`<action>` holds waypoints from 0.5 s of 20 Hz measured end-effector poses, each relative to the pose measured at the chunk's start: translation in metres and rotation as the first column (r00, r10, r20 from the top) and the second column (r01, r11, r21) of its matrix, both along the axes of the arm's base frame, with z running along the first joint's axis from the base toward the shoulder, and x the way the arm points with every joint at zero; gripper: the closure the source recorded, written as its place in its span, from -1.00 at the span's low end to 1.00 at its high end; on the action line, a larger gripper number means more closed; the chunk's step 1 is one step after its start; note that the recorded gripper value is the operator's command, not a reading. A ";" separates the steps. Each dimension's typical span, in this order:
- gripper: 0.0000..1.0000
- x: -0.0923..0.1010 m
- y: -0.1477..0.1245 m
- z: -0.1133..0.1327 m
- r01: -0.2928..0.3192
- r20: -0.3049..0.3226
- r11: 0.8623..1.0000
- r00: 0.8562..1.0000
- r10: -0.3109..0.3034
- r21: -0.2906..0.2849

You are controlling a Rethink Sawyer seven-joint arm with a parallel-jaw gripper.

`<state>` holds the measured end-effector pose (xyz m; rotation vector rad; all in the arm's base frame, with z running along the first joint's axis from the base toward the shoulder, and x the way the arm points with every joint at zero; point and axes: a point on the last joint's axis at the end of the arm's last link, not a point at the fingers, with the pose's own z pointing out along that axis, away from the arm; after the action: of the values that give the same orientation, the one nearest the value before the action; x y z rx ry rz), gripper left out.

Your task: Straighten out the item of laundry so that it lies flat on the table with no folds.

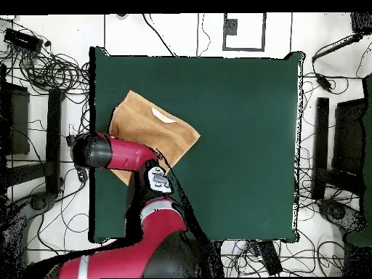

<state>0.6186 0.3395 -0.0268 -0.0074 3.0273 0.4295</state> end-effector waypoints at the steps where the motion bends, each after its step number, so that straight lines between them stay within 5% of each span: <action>1: 1.00 0.000 0.004 0.000 0.001 -0.001 1.000 1.000 -0.001 0.002; 2: 1.00 -0.001 0.009 0.001 0.003 -0.001 1.000 1.000 -0.003 0.004; 3: -1.00 -0.003 0.017 0.000 0.005 -0.002 1.000 1.000 -0.005 0.003; 10: -1.00 -0.010 0.012 -0.008 0.018 0.001 0.998 1.000 -0.018 -0.058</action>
<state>0.6083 0.3517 -0.0345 0.0154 3.0357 0.3408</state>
